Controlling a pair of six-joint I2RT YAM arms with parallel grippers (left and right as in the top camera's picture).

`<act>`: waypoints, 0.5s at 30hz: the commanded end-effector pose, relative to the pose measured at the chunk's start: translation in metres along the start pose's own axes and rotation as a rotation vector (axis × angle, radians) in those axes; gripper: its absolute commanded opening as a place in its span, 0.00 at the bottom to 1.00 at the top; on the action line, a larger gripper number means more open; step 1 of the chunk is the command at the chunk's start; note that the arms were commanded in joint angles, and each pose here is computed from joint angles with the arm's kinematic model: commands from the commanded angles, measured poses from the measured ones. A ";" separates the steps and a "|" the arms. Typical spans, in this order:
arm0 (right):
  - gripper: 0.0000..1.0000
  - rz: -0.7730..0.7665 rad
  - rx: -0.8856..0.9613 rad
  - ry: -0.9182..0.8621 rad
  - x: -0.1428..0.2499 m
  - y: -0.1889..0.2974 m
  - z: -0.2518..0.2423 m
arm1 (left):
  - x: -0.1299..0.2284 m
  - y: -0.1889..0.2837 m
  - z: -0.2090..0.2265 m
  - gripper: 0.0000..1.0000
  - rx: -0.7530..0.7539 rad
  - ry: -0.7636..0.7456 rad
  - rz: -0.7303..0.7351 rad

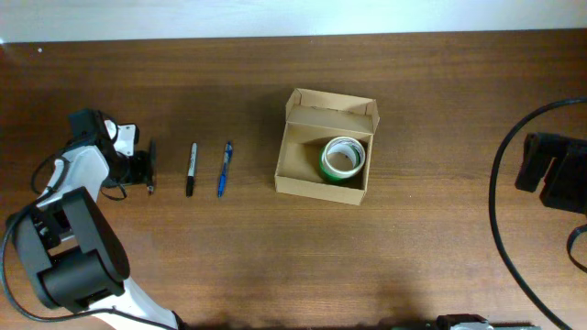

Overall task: Pack container
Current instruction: 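Close the left gripper on the black pen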

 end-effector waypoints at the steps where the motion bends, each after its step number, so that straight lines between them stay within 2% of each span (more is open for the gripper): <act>1: 0.99 -0.009 -0.018 0.004 0.000 0.003 0.001 | 0.000 -0.002 0.000 0.56 -0.007 0.030 -0.001; 10: 0.99 -0.011 -0.030 0.005 0.000 0.003 0.002 | -0.002 -0.005 0.000 0.56 -0.006 0.032 -0.011; 15: 0.99 -0.012 -0.041 0.008 0.000 0.003 0.003 | 0.004 -0.021 -0.005 0.56 0.003 0.020 0.036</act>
Point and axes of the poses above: each gripper's point midway between its finger pads, its own y axis back along the fingers, its own z axis along the line the jaws close on, x = y × z, the point moved 10 cm from there along y, back along the fingers, and after that the axes turned 13 degrees about y, right-handed, at the moved point
